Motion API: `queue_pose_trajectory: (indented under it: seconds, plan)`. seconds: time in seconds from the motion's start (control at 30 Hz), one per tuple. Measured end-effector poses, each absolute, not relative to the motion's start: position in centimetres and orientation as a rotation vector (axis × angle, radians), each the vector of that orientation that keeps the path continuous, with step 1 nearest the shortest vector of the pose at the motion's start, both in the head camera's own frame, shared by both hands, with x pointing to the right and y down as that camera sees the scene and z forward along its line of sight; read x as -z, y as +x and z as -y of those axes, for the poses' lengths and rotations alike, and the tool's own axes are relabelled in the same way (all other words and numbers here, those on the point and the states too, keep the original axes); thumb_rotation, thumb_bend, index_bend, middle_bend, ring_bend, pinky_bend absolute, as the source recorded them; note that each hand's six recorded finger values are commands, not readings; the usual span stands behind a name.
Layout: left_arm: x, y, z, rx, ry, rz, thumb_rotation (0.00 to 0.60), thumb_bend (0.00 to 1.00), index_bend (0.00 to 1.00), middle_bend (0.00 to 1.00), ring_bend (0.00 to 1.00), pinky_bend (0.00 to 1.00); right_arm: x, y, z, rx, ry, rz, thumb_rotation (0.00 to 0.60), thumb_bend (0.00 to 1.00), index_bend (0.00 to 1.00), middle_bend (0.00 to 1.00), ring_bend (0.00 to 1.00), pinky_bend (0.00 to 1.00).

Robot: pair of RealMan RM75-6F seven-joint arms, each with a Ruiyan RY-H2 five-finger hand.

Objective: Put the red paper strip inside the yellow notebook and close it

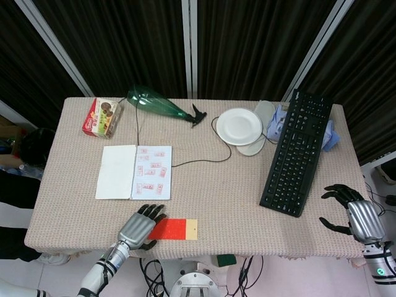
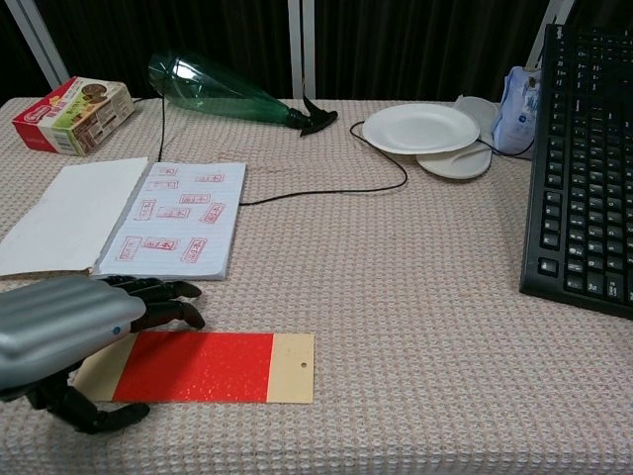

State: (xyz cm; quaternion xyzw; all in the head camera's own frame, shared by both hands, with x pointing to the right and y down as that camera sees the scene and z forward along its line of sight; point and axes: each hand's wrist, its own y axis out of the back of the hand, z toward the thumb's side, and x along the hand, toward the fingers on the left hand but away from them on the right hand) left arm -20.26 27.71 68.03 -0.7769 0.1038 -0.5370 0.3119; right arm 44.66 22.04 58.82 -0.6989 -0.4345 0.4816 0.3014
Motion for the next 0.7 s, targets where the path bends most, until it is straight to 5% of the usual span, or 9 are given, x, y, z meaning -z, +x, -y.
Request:
queue_pose_trajectory:
  seconds: [0.27,0.7]
  plan:
    - [-68.3,-20.1,-27.7,1.404,-2.047,-0.281,0.582,0.25,0.31,0.02,0.01,0.09,-58.8,44.8,-22.1,-1.28,-1.85,1.158,0.6,0.12,0.41,0.25,0.19,0.27]
    - [-67.1,-20.5,-27.0,1.367,-2.022,-0.333,0.585,0.26,0.31,0.02,0.01,0.09,-58.7,44.5,-22.0,-1.276,-1.852,1.153,0.6,0.12,0.41,0.25,0.19,0.27]
